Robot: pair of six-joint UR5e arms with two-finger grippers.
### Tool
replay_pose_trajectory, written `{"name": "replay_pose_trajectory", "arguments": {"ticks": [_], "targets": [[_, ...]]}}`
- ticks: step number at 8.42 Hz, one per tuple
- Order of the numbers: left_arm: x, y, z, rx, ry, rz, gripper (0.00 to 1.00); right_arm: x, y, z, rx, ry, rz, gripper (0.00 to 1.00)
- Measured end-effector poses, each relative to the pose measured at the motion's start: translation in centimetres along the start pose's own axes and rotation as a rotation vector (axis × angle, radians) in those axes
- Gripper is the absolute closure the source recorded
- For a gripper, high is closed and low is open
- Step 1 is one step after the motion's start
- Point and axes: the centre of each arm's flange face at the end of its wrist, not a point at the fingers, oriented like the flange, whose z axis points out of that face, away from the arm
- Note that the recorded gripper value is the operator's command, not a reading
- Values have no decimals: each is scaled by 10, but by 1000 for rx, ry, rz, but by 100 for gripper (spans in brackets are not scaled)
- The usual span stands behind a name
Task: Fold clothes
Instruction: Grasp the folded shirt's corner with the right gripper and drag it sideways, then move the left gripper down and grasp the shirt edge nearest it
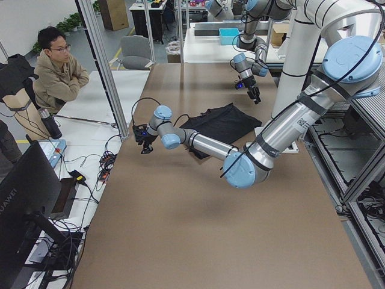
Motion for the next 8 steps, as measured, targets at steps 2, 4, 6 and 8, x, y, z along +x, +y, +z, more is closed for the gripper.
{"name": "replay_pose_trajectory", "arguments": {"ticks": [2,4,6,8], "targets": [[7,11,-8,-13,23,-4,37,-7,-6,2,51,-34,2,5],[2,55,-19,-58,57,-16,34,-15,-21,-10,143,-91,4,5],[-28,125,-37,-133,90,-16,29,-24,-56,-23,315,-163,1,5],[-62,199,-61,-217,109,-21,28,-25,-93,-31,450,-162,-72,5]]}}
